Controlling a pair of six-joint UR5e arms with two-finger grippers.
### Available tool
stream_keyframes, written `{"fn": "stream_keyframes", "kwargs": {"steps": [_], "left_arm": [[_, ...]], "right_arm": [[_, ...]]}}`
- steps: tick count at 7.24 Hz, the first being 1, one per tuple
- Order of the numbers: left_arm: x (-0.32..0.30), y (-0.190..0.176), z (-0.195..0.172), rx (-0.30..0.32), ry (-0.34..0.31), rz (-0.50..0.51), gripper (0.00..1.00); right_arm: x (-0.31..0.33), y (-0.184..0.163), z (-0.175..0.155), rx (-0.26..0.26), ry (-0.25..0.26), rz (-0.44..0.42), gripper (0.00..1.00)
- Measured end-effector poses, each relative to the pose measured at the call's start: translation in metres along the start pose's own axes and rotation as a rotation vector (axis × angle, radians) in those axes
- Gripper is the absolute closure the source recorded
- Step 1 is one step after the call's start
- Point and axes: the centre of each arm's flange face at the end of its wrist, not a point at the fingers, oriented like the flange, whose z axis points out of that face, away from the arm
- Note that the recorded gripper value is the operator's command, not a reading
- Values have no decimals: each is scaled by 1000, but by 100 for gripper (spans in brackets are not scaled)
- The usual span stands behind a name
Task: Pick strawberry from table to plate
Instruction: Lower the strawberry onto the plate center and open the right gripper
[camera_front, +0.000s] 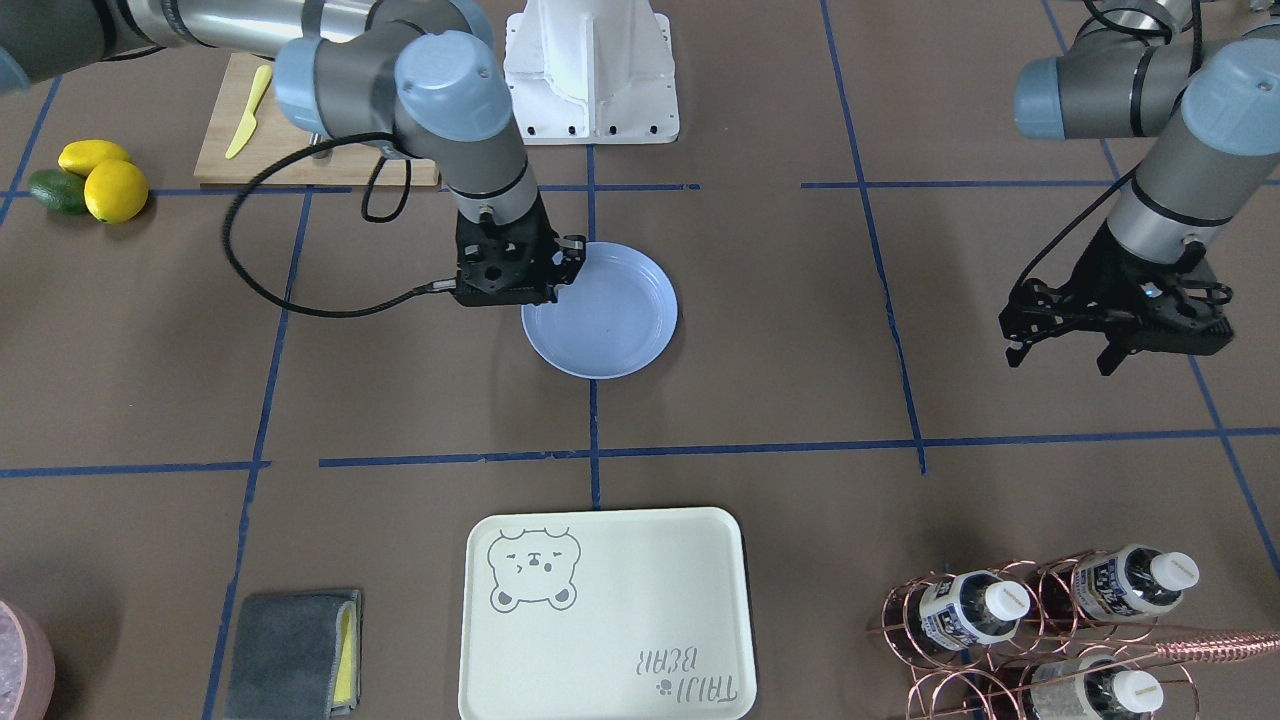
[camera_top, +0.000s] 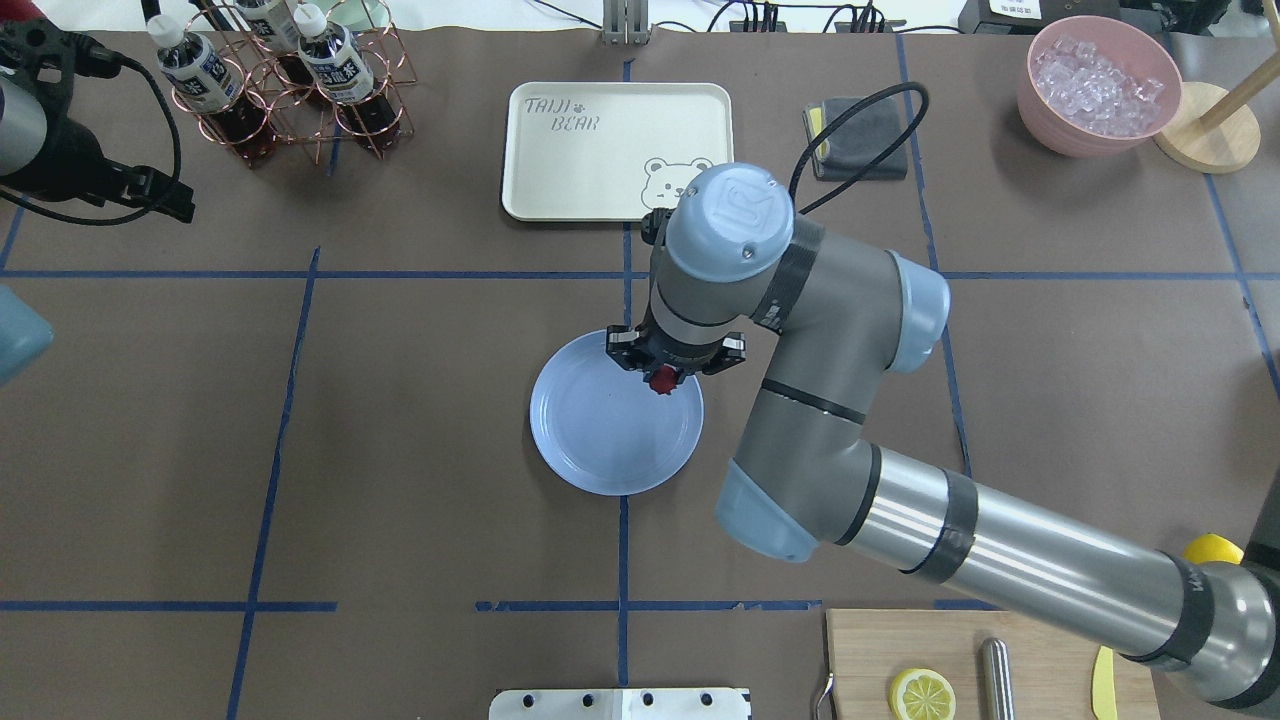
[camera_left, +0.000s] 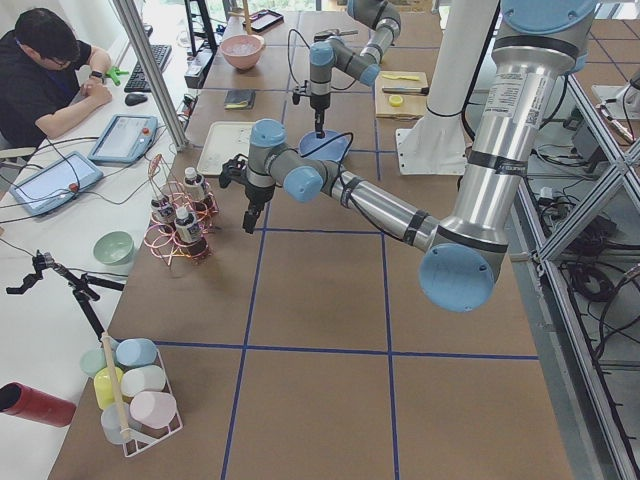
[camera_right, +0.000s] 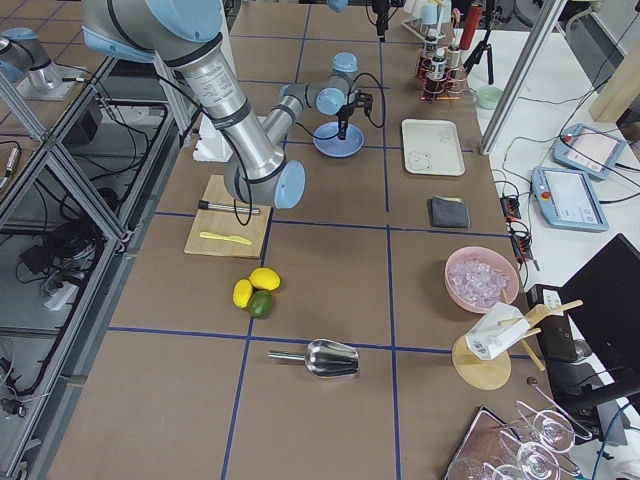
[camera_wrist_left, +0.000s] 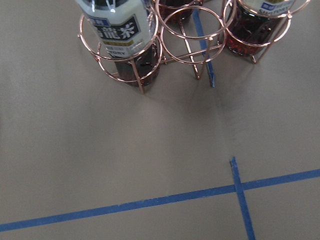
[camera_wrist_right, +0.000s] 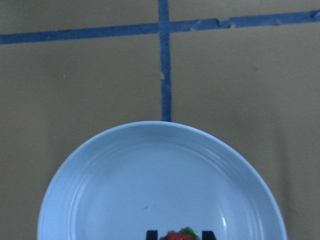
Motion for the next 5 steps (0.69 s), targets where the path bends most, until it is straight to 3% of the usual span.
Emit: {"fn": "stream_keyframes", "kwargs": {"steps": [3, 4, 5], "left_arm": [[-6, -1, -2, 3, -5, -3, 0], [-7, -2, -2, 4, -6, -4, 0], [-7, -2, -2, 4, -6, -4, 0]], "right_arm": [[-6, 12, 26, -15, 22, 13, 100], [-5, 13, 29, -20, 34, 16, 17], [-5, 13, 30, -21, 38, 18, 1]]}}
